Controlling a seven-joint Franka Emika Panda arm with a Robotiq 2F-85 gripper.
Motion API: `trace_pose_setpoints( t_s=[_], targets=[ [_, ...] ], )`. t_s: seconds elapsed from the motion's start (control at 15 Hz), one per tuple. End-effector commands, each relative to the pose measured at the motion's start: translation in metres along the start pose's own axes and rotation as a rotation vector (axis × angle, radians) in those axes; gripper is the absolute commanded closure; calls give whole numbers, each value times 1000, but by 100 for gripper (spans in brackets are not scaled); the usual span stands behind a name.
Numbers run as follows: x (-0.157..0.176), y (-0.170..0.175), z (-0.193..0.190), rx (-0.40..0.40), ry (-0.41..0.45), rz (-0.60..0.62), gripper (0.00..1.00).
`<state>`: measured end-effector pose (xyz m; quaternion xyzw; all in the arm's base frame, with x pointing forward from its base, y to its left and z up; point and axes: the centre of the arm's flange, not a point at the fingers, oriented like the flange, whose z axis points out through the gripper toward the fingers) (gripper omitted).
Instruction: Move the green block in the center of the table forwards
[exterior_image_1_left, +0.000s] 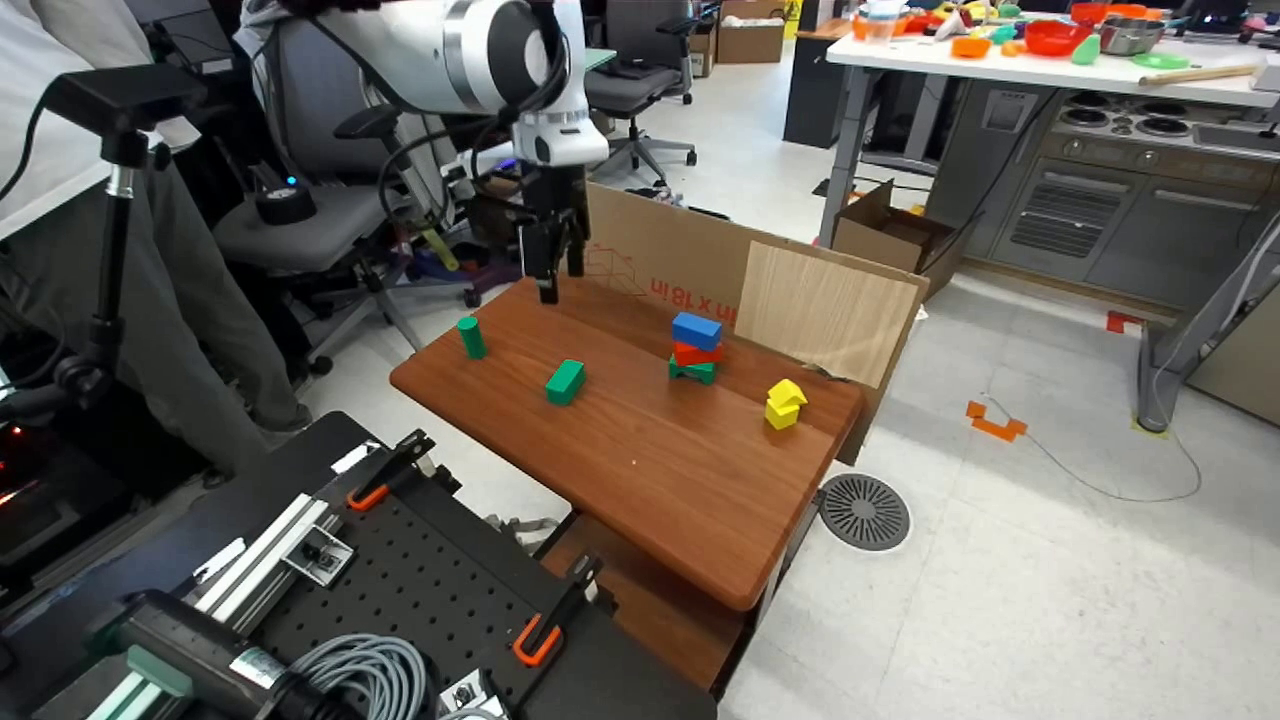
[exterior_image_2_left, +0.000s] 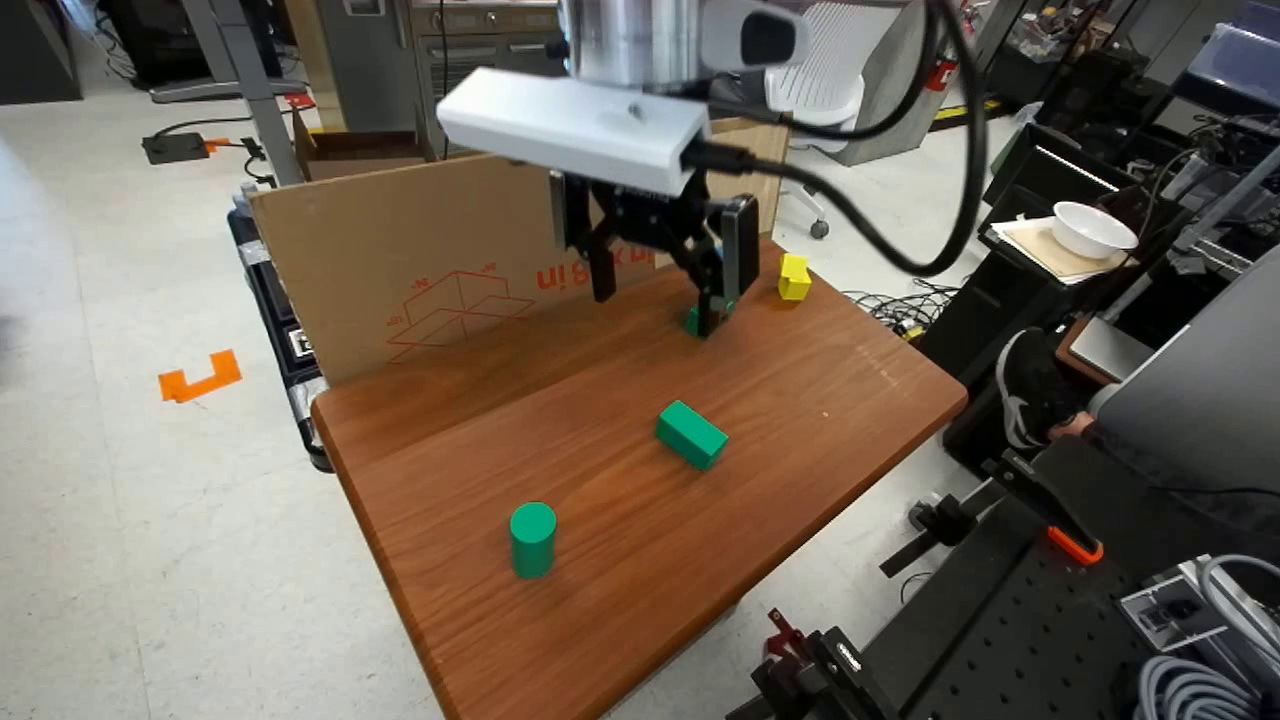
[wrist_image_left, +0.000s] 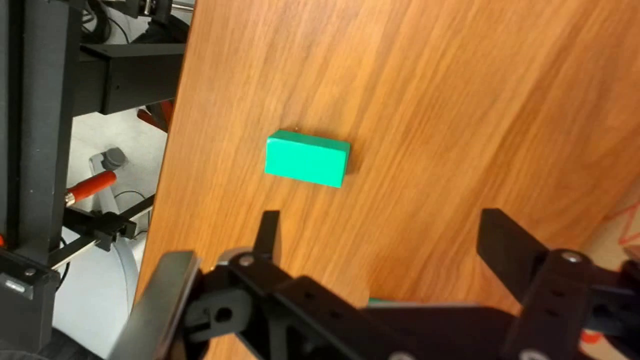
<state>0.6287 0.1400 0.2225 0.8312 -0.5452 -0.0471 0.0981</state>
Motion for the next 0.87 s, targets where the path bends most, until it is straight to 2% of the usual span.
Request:
trace_pose_setpoints(
  t_s=[0.0, 0.2, 0.27, 0.4, 0.8],
  targets=[
    [0, 53, -53, 69, 40, -26, 0],
    [3, 85, -78, 75, 79, -62, 0],
    [4, 47, -66, 57, 60, -32, 0],
    [3, 54, -74, 63, 63, -33, 0],
    [3, 51, -62, 46, 60, -35, 0]
  ],
)
